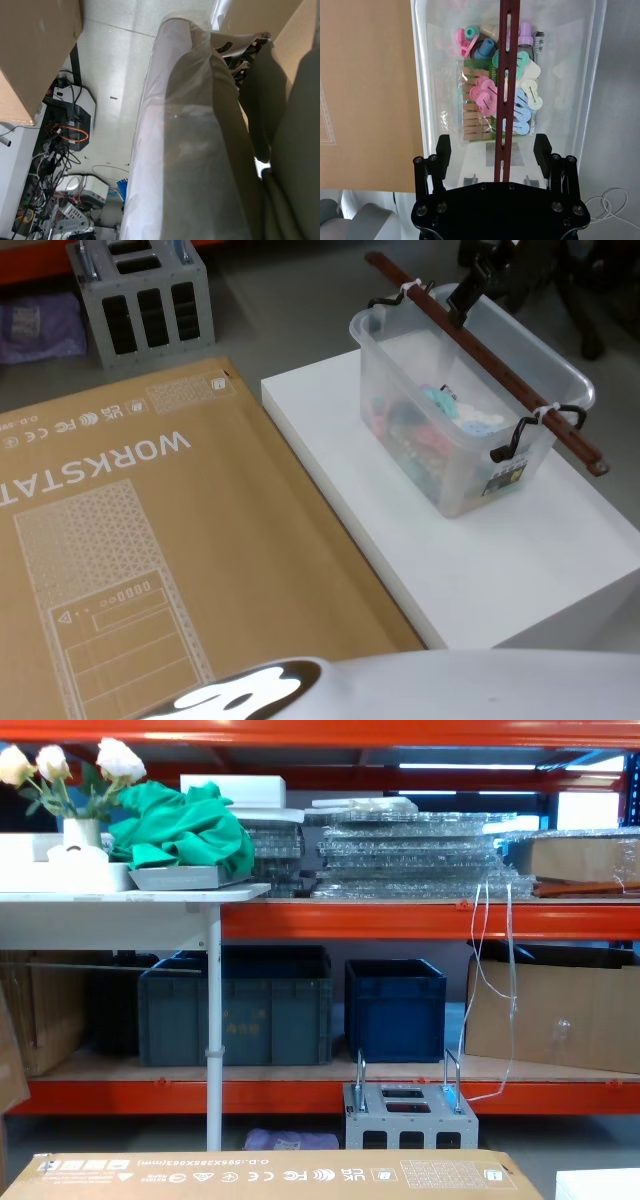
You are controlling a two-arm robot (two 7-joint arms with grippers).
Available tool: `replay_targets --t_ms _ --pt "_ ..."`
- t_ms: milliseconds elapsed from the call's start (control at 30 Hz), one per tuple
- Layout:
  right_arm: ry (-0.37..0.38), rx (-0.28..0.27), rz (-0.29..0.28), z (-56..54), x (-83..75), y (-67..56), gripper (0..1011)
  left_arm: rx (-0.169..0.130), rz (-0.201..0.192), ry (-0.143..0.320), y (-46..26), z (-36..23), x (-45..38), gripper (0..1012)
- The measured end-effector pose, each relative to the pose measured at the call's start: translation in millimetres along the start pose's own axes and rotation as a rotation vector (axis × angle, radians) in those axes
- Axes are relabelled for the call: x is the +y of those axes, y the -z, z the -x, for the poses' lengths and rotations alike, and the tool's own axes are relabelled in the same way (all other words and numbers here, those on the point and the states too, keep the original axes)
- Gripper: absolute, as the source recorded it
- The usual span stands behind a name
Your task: Use one hand to grasp the basket and place it at the designated location.
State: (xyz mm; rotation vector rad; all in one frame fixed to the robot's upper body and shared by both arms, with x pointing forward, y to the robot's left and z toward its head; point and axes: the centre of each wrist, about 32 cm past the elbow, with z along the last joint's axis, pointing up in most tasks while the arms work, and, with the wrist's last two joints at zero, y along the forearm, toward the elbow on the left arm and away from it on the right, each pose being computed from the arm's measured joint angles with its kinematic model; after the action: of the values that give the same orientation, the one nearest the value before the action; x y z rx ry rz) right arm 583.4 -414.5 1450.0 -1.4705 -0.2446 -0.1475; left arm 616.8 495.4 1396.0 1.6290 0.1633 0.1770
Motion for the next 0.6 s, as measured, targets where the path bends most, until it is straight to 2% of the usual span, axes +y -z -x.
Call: replay_targets --t_ms 600 --pt "0.000 0.000 0.000 0.0 0.0 0.0 1000 0.000 0.000 0.000 0.0 0.0 0.0 0"
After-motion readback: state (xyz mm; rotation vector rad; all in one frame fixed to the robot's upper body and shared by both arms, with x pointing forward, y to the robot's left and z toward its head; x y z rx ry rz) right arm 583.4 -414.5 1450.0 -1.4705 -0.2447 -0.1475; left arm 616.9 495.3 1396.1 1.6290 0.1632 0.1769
